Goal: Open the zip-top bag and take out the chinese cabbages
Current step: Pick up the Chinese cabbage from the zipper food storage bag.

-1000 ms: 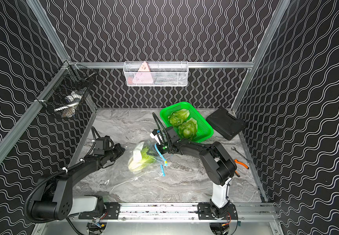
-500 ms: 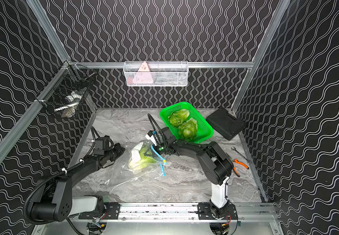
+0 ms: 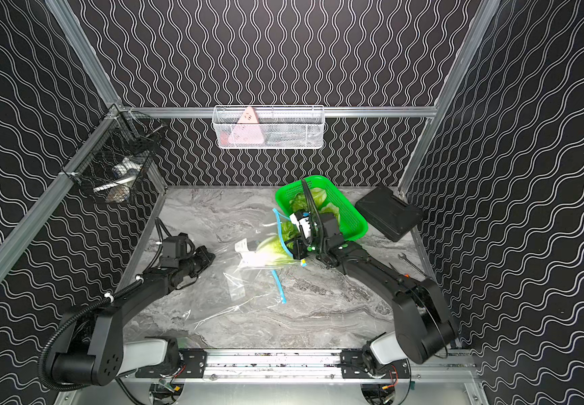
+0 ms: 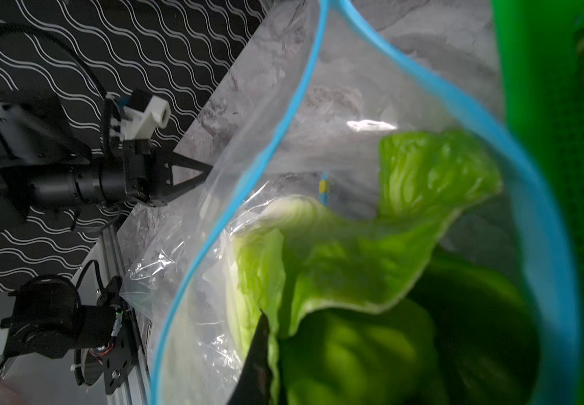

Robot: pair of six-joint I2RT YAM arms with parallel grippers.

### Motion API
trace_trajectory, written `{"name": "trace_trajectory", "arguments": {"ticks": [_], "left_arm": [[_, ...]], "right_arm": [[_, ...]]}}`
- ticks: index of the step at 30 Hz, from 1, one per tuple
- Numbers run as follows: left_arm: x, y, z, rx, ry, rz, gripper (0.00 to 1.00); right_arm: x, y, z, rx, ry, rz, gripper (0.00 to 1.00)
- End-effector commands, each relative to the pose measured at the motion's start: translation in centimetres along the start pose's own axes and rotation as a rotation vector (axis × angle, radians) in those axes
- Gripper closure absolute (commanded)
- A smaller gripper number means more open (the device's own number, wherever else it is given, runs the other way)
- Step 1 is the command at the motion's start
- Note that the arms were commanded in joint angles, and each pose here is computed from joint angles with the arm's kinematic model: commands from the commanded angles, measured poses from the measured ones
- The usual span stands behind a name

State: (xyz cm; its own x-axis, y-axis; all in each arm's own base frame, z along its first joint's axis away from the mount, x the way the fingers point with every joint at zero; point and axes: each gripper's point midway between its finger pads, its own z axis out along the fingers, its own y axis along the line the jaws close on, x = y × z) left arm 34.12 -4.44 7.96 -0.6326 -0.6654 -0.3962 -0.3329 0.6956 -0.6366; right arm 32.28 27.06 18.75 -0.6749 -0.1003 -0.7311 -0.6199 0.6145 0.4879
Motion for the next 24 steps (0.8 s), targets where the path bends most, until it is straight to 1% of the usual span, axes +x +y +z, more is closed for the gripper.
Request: {"name": "trace_trajectory", "arguments": {"ticks": [1, 9, 11, 13, 17, 18, 20, 24], "left_arm": [[-0.6, 0.4, -0.1, -0.024, -0.027, 0.003, 1.00], [-0.6, 0.3, -0.1, -0.023, -0.026, 0.004, 1.00], [-0.6, 0.3, -0.2, -0.023, -0.029, 0.004, 1.00], [-0.6, 0.4, -0.3, -0.026, -0.031, 0.004, 1.00], [-0.6, 0.4, -0.4, -0.027, -0.036, 0.004, 1.00], [-1.2, 1.0, -0.5, -0.036, -0.051, -0.014, 1.00], [-1.2, 1.0, -0.5, -0.035, -0.052, -0.018, 1.00], [-1.3, 1.2, -0.6, -0.034, -0.054, -0.026, 1.00]], "right_arm": [[-1.2, -0.5, -1.8, 0.050, -0.042, -0.034, 1.00], [-4.1, 0.9, -5.2, 0.097, -0.148, -0.082, 1.00], [-4.8, 1.0, -6.2, 0.128, -0.181, -0.091, 1.00], [-5.5, 0.9, -7.5, 0.174, -0.218, -0.101, 1.00], [-7.6, -0.6, -11.1, 0.324, -0.323, -0.106, 1.00], [-8.0, -0.9, -11.9, 0.362, -0.346, -0.103, 1.00], [-8.7, -1.7, -13.5, 0.441, -0.398, -0.089, 1.00], [-10.1, -2.6, -16.0, 0.536, -0.495, -0.070, 1.00]]}}
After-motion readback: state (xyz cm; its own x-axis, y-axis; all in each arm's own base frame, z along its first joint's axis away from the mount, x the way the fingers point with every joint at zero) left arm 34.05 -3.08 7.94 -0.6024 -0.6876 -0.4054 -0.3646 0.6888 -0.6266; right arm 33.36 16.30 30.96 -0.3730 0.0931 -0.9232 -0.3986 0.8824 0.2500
